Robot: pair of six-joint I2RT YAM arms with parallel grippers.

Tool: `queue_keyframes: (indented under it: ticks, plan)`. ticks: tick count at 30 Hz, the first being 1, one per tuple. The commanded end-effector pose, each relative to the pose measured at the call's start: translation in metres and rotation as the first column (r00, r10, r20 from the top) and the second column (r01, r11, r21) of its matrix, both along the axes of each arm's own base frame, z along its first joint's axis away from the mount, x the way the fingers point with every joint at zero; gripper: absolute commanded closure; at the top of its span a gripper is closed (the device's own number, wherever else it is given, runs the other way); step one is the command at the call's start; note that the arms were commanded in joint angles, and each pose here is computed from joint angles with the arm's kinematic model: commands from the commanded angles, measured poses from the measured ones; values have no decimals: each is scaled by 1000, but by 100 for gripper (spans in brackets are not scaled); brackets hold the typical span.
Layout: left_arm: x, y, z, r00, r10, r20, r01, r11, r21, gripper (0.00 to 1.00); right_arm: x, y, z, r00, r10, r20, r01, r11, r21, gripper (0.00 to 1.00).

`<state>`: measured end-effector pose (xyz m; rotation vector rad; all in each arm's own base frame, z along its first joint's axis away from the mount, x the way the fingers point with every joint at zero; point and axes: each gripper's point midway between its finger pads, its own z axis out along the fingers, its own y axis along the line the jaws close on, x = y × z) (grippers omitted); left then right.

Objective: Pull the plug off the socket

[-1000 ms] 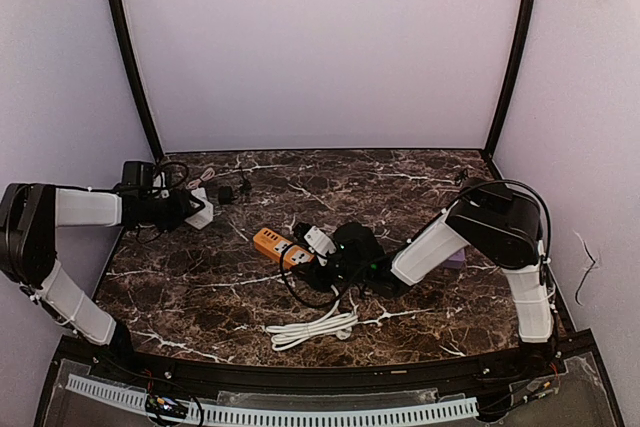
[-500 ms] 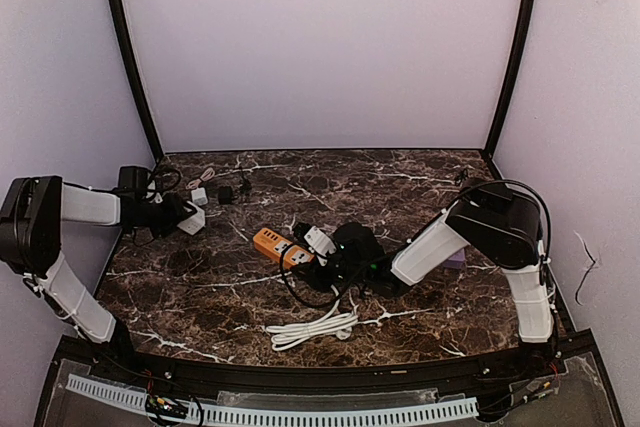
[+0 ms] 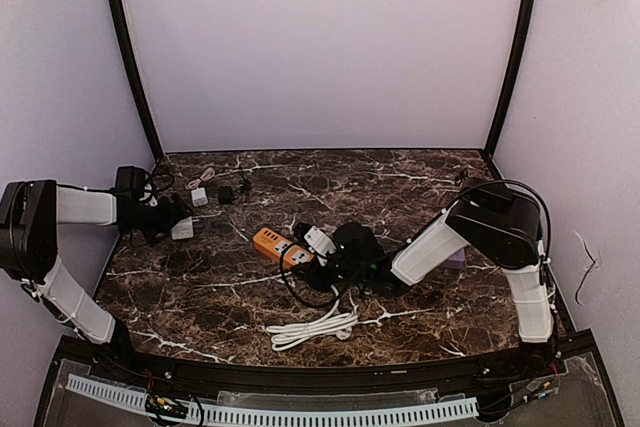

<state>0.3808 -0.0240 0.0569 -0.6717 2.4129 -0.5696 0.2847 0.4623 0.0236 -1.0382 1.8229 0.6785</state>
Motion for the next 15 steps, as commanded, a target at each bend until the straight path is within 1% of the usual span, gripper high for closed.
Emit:
queue_keyframes:
  ticks: [1, 7, 11, 13, 14, 15]
  plan:
    - [-12, 11, 11, 1000, 26, -9, -25, 998, 57, 1, -7, -26, -54, 996, -38, -77, 25, 987, -161, 100]
    - [-15, 12, 28, 999, 31, 36, -33, 997, 65, 1, -6, -24, -54, 996, -41, -83, 27, 986, -163, 100]
    - [-17, 7, 50, 994, 5, 106, -11, 998, 64, 1, -5, -23, -52, 995, -43, -90, 28, 986, -166, 100]
    - [-19, -1, 63, 990, -33, 138, 20, 996, 90, 1, -3, -24, -48, 995, -56, -88, 40, 984, -174, 100]
    - [-18, 0, 73, 987, -34, 160, 15, 993, 118, 1, 1, -24, -44, 994, -75, -78, 60, 982, -178, 100]
    - [-22, -7, 76, 986, -66, 156, 43, 989, 144, 1, 5, -25, -40, 994, -90, -67, 76, 980, -184, 100]
